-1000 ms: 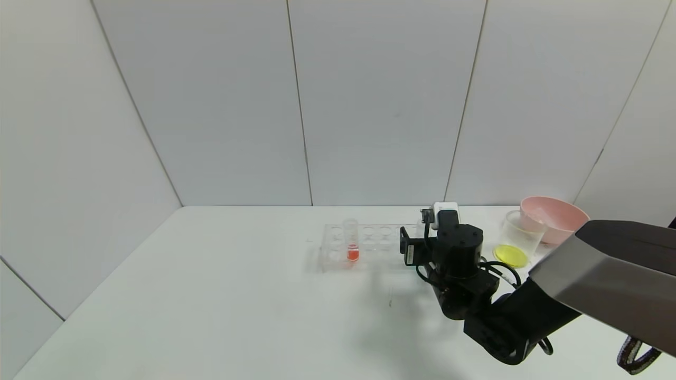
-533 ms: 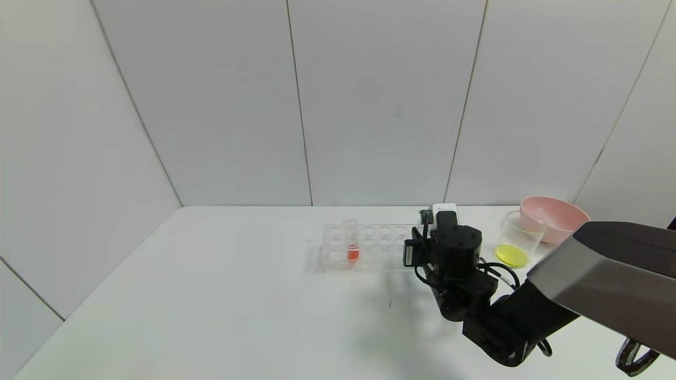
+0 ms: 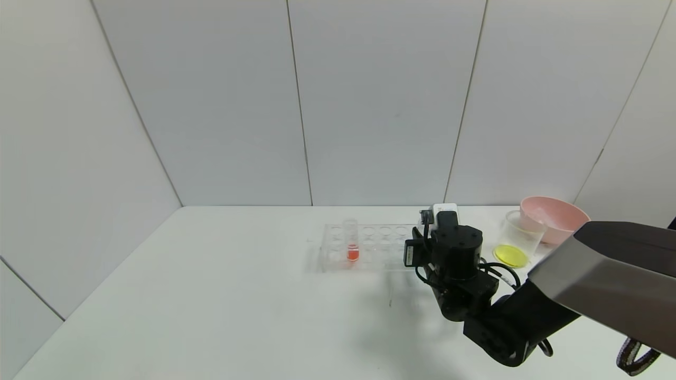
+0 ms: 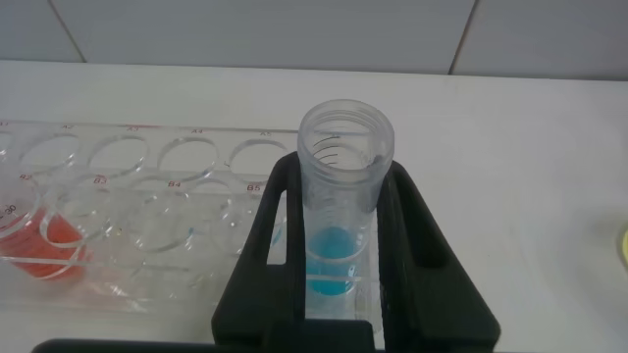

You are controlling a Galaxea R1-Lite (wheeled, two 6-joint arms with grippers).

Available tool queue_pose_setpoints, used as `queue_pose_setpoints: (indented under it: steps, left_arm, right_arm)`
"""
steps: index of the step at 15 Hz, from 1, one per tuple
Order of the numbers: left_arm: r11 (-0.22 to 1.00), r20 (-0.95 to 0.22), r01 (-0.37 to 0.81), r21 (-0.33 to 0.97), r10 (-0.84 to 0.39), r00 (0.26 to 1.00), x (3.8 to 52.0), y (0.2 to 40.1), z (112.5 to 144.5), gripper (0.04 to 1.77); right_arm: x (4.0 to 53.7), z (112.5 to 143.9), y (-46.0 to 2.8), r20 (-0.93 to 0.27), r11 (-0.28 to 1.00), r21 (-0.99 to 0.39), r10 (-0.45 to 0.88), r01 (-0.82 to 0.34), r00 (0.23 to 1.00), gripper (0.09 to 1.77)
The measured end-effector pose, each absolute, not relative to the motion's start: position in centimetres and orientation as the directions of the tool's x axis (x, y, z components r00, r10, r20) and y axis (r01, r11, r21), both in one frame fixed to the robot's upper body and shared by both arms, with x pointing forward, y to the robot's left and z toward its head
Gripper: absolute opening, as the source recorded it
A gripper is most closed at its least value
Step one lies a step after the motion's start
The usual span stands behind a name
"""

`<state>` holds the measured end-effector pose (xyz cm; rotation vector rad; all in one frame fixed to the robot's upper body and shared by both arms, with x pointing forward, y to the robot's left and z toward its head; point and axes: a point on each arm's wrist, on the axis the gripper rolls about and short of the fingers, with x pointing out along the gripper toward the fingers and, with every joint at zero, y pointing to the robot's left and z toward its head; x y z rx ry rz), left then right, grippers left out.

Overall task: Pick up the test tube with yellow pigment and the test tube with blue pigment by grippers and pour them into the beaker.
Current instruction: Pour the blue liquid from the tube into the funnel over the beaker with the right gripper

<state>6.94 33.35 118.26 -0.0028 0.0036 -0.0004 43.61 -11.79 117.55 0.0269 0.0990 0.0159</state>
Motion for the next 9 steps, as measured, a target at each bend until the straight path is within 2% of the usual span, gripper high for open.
queue_pose_setpoints:
  steps: [4,9]
  left_arm:
    - [1.000,-0.004,0.000,-0.003,0.000,1.000,6.9,33.4,118.3,1.76]
    - [1.000,-0.004,0.000,-0.002,0.000,1.000,6.9,33.4,118.3,1.76]
  right_arm:
    - [43.4,118.9,-12.0,-0.079,0.999,0.034,0.015,-0.012,0.997,0.48]
    - [42.8,122.8,-12.4,-0.018,0.999,0.030,0.023,-0.023,1.000,0.48]
